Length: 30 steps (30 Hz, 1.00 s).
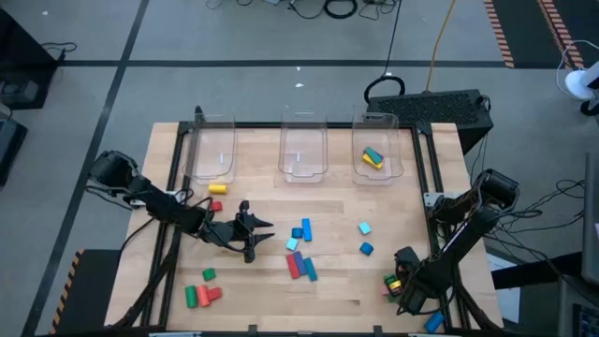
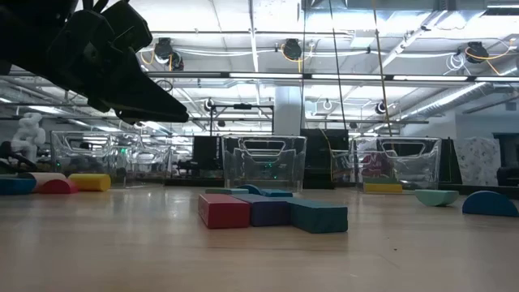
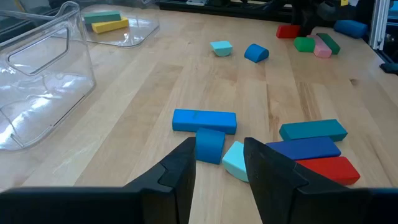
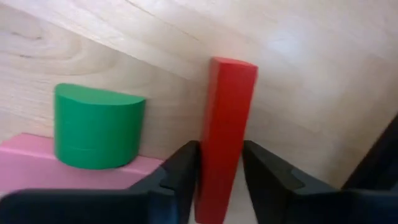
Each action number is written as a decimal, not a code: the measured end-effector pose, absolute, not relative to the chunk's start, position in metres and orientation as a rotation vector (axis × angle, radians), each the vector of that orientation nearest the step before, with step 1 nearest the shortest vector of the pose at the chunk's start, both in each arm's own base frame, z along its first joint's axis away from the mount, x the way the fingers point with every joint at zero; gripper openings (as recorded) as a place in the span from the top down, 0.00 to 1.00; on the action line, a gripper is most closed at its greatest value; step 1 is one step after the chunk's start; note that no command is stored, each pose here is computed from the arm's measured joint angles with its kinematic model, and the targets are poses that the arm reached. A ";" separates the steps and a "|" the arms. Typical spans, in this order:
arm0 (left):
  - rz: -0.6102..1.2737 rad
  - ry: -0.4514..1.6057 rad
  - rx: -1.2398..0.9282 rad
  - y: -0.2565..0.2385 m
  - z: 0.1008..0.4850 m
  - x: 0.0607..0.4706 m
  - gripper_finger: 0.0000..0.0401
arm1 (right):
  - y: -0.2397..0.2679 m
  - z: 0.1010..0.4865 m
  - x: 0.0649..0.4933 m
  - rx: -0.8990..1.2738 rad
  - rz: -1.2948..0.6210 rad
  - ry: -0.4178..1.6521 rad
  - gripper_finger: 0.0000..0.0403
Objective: Sort blocks by size
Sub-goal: Put the red rectangular block into the right transparent bin
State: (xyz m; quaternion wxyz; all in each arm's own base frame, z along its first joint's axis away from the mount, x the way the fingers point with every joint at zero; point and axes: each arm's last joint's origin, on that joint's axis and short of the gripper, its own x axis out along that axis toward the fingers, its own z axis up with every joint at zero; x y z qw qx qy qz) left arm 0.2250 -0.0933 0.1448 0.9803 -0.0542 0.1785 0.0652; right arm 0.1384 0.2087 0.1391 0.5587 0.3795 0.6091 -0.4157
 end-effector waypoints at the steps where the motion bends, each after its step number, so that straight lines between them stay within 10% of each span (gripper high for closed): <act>1: 0.133 0.359 -0.120 -0.093 0.145 0.225 0.66 | 0.208 0.139 0.139 0.890 -0.973 1.440 0.80; 30: 0.187 0.346 -0.118 -0.092 0.145 0.225 0.66 | 0.136 0.210 0.173 0.797 -0.693 1.044 0.90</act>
